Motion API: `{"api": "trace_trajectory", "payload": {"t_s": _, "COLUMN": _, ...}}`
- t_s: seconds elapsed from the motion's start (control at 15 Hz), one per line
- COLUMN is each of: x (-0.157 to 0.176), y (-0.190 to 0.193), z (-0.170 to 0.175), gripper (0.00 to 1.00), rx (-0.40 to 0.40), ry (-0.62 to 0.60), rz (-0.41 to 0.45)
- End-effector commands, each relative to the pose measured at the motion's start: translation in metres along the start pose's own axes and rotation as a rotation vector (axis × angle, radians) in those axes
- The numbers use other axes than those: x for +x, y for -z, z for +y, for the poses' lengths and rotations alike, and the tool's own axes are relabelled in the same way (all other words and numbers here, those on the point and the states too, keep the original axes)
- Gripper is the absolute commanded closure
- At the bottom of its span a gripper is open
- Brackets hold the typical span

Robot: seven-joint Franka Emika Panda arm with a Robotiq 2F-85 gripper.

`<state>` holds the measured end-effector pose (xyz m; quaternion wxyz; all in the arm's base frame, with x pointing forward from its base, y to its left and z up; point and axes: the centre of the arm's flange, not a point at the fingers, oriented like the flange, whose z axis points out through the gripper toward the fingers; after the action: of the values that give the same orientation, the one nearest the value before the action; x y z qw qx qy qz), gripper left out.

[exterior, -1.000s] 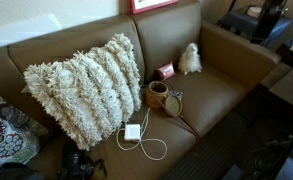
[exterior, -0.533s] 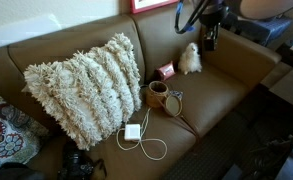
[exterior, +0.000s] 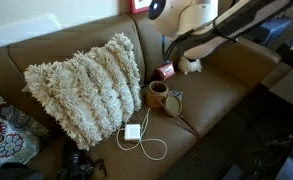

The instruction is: Move the brown bag to the right

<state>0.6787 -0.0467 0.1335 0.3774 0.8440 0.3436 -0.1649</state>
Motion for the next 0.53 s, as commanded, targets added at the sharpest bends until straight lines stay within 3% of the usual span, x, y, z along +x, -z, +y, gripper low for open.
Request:
{"api": "trace_trajectory", "payload": {"t_s": 0.0, "x": 0.06, "y": -0.043, "z": 0.015, "gripper": 0.0, "rx": -0.096, "ry": 0.16, "rz": 0.025}}
{"api": "trace_trajectory", "payload": {"t_s": 0.2, "x": 0.069, "y": -0.058, "z": -0.006, "gripper": 0.0, "rx": -0.159, "ry": 0.296, "rz": 0.097}}
{"api": "trace_trajectory", "payload": {"t_s": 0.47, "x": 0.077, "y": -0.07, "z": -0.025, "gripper": 0.0, "rx": -0.303, "ry": 0.42, "rz": 0.141}}
